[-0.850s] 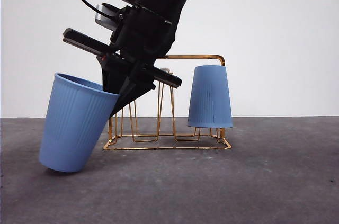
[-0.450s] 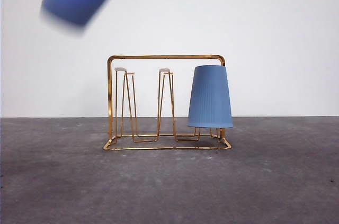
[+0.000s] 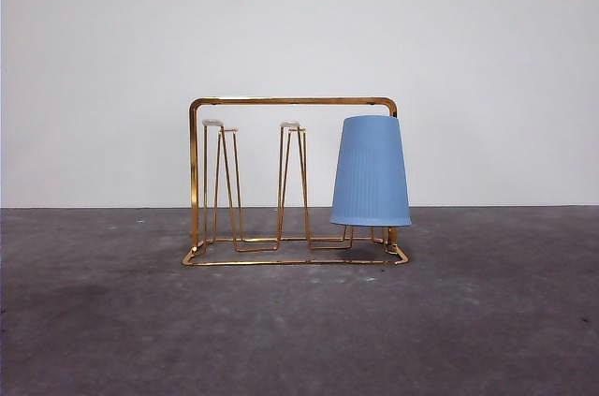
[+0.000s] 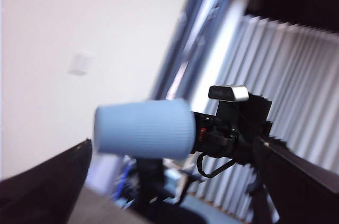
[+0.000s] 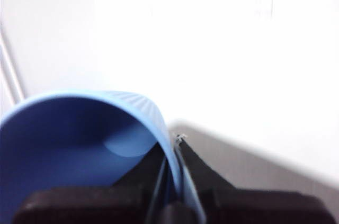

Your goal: Pick up cup 1,put cup 1 in the cup rack,pick up cup 2,put cup 2 in the cup rack

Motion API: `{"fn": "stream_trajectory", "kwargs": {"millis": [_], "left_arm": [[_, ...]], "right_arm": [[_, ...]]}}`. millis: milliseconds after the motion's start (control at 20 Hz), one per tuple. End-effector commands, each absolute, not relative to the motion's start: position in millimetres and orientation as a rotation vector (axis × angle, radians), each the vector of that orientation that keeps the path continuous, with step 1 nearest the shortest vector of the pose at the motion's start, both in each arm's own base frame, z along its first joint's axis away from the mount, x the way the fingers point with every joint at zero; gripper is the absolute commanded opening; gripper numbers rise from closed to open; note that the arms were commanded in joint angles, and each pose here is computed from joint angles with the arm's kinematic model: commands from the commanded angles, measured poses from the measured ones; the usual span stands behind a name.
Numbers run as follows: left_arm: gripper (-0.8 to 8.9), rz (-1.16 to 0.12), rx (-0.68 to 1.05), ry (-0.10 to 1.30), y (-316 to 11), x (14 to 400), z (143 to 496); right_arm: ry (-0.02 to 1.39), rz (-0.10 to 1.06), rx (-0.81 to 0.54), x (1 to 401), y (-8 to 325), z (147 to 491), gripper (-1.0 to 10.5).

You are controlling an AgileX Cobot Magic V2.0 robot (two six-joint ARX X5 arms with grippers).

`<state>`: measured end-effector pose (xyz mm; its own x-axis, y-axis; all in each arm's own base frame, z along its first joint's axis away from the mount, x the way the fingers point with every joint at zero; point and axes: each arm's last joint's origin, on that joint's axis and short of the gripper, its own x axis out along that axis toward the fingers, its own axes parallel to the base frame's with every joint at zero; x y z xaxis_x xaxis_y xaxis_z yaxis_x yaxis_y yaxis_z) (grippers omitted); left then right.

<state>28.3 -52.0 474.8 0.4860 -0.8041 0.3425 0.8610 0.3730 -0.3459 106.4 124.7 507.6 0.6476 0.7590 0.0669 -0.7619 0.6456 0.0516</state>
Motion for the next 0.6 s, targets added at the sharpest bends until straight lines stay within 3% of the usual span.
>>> {"fn": "stream_trajectory", "kwargs": {"millis": [50,300,600], "left_arm": [[5.44,-1.146,-0.529,-0.155,-69.2,34.3,479.5],[5.45,-1.256,-0.562,-0.209,-106.3,49.3,487.4],[5.45,-1.402,-0.657,-0.265,-155.0,69.6,490.2]], "right_arm": [[-0.173,0.88,0.073,89.6,106.3,520.6,-0.1],[-0.379,0.999,0.13,62.0,79.6,539.7,-0.1],[-0.481,1.084,0.142,53.6,73.9,547.4,-0.1]]}}
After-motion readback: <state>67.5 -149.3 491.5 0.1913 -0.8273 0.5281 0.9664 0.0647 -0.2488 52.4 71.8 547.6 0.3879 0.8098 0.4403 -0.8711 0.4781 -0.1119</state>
